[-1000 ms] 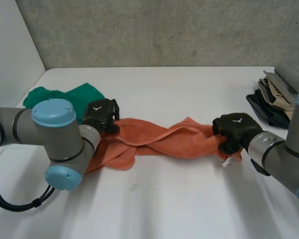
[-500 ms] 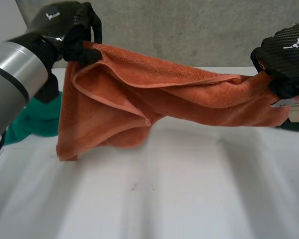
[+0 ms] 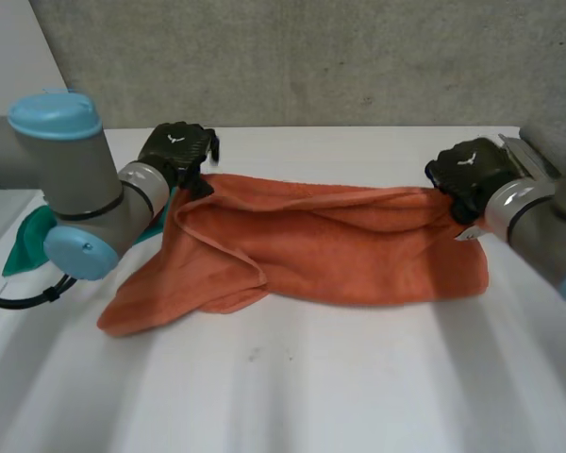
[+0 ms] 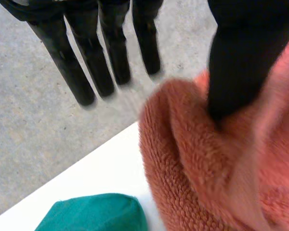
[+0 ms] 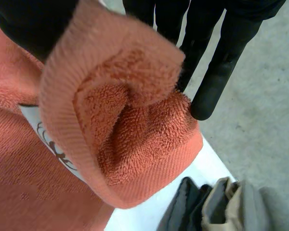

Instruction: Fold the laundry.

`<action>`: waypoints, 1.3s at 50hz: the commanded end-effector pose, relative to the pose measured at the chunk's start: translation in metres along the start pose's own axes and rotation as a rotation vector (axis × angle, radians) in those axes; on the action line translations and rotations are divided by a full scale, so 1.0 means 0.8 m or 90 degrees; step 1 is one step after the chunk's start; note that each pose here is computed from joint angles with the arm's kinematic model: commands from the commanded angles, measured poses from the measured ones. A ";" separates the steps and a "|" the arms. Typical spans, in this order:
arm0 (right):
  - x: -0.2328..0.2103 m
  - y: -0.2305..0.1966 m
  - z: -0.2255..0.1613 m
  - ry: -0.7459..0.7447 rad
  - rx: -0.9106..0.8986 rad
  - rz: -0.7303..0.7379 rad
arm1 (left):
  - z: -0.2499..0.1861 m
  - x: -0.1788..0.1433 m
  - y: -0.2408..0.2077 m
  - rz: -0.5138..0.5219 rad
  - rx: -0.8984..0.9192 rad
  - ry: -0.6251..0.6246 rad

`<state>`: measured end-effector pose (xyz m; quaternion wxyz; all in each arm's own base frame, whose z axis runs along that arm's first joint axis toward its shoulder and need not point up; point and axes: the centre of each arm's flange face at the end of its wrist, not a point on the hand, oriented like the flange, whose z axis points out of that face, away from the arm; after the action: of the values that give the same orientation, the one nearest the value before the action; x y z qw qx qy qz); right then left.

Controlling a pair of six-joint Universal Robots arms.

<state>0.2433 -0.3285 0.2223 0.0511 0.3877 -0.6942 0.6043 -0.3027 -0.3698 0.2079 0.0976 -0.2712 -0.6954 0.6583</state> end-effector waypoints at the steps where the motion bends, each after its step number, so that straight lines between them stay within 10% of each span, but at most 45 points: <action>1: -0.040 0.043 0.017 -0.004 -0.060 -0.003 | 0.002 0.008 0.020 -0.002 0.018 -0.015; 20: -0.051 0.066 0.011 -0.012 -0.090 0.006 | -0.122 0.094 0.003 0.011 -0.034 0.051; 39: -0.061 0.074 0.005 -0.027 -0.103 0.004 | -0.066 0.118 0.090 0.019 -0.072 0.024; 54: -0.057 0.071 0.005 -0.020 -0.101 0.003 | -0.050 0.070 0.086 0.009 -0.016 -0.056; 65: 0.033 -0.005 -0.048 0.066 -0.059 -0.051 | -0.121 -0.034 -0.062 0.003 0.133 -0.190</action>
<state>0.2354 -0.3125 0.1904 0.0884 0.3877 -0.7216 0.5667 -0.2816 -0.3119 0.1989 0.0391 -0.2033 -0.6757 0.7076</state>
